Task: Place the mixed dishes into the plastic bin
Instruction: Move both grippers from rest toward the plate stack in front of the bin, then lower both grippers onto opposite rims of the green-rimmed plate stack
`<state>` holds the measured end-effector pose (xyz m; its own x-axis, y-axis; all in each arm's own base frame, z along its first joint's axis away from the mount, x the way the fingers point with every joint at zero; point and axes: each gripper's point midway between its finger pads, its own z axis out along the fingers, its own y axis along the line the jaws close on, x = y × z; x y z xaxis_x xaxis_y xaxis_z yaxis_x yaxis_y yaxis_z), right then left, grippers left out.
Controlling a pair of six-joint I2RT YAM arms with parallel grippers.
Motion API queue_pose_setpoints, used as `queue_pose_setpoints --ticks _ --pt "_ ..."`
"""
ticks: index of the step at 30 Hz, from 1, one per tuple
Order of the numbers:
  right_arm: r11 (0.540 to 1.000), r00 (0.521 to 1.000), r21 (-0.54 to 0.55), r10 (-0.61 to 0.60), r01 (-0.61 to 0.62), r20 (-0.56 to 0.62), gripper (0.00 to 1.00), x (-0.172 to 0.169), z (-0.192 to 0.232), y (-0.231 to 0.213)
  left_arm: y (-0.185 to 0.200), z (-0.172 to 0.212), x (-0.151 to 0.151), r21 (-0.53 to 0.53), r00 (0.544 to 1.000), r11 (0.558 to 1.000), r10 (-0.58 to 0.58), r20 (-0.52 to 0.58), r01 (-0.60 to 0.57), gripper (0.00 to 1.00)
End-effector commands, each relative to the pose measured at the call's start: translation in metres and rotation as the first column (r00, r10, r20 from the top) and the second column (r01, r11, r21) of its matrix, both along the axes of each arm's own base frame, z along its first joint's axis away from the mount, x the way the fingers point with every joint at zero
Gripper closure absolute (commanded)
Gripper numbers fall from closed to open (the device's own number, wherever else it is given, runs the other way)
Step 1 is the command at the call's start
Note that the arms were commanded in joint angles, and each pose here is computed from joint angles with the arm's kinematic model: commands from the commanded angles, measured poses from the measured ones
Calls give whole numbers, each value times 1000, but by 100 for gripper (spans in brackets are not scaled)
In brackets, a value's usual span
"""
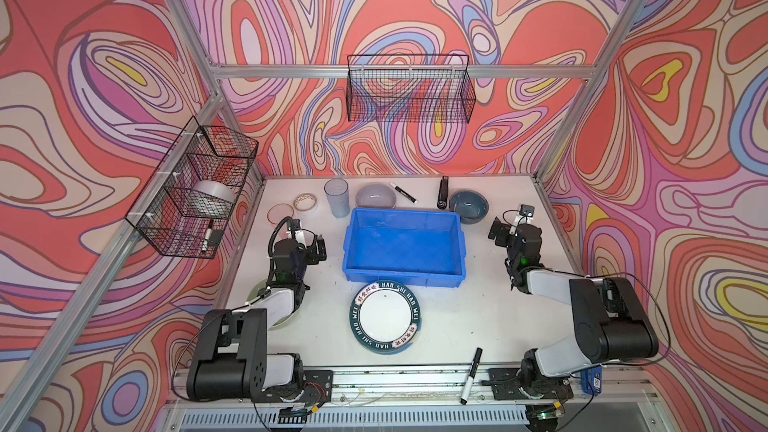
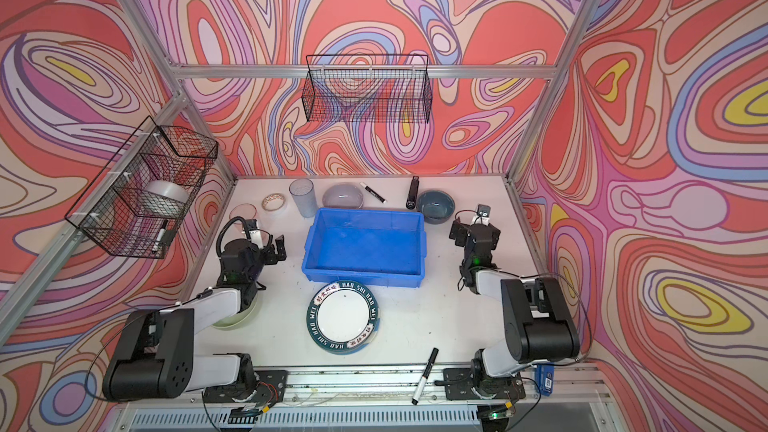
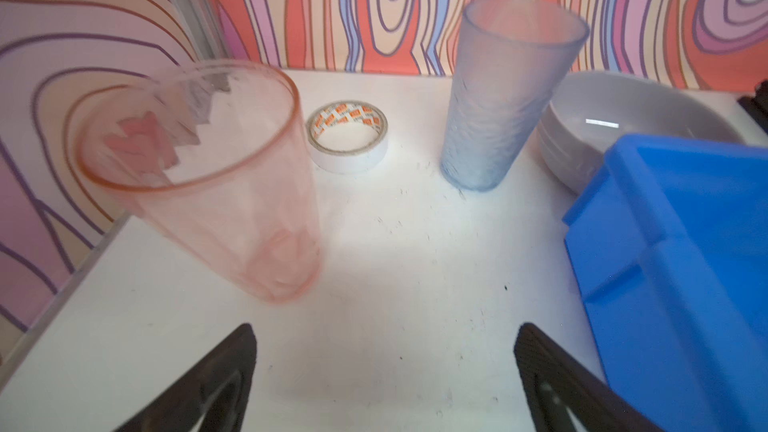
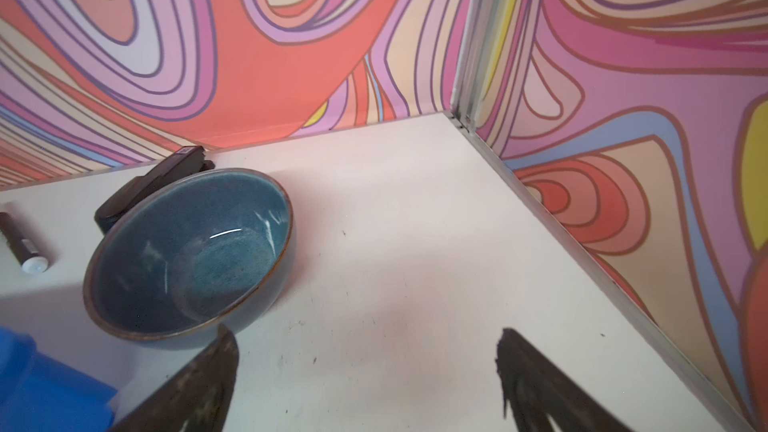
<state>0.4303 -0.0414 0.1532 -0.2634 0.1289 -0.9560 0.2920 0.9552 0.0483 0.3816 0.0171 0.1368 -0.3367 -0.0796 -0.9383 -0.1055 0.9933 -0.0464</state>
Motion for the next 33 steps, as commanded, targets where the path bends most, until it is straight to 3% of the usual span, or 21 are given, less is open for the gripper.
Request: queue_pose_setpoints --ticks 1,8,14,18,24,27,33 --pt "996 985 47 -70 78 -155 2 -16 -11 -6 12 10 -16 -20 989 992 122 -84 -124 0" --pt "986 984 169 19 11 -175 2 -42 34 19 -8 48 -50 -65 968 981 165 -189 -180 2" --pt "933 939 317 253 -172 -233 7 -68 50 75 -43 53 -92 -287 936 948 32 -351 -140 13" --pt "852 856 419 445 -314 -264 14 -91 46 130 -73 48 -121 -388 890 919 -122 -440 -66 20" --pt "722 699 508 656 -470 -287 20 -136 45 196 -95 42 -151 -402 814 916 -229 -533 -5 25" --pt "657 634 561 722 -504 -276 23 -156 46 218 -106 30 -162 -423 775 906 -266 -573 -1 32" --pt "582 502 609 802 -539 -323 31 -195 25 253 -131 -8 -184 -415 703 910 -301 -644 10 45"
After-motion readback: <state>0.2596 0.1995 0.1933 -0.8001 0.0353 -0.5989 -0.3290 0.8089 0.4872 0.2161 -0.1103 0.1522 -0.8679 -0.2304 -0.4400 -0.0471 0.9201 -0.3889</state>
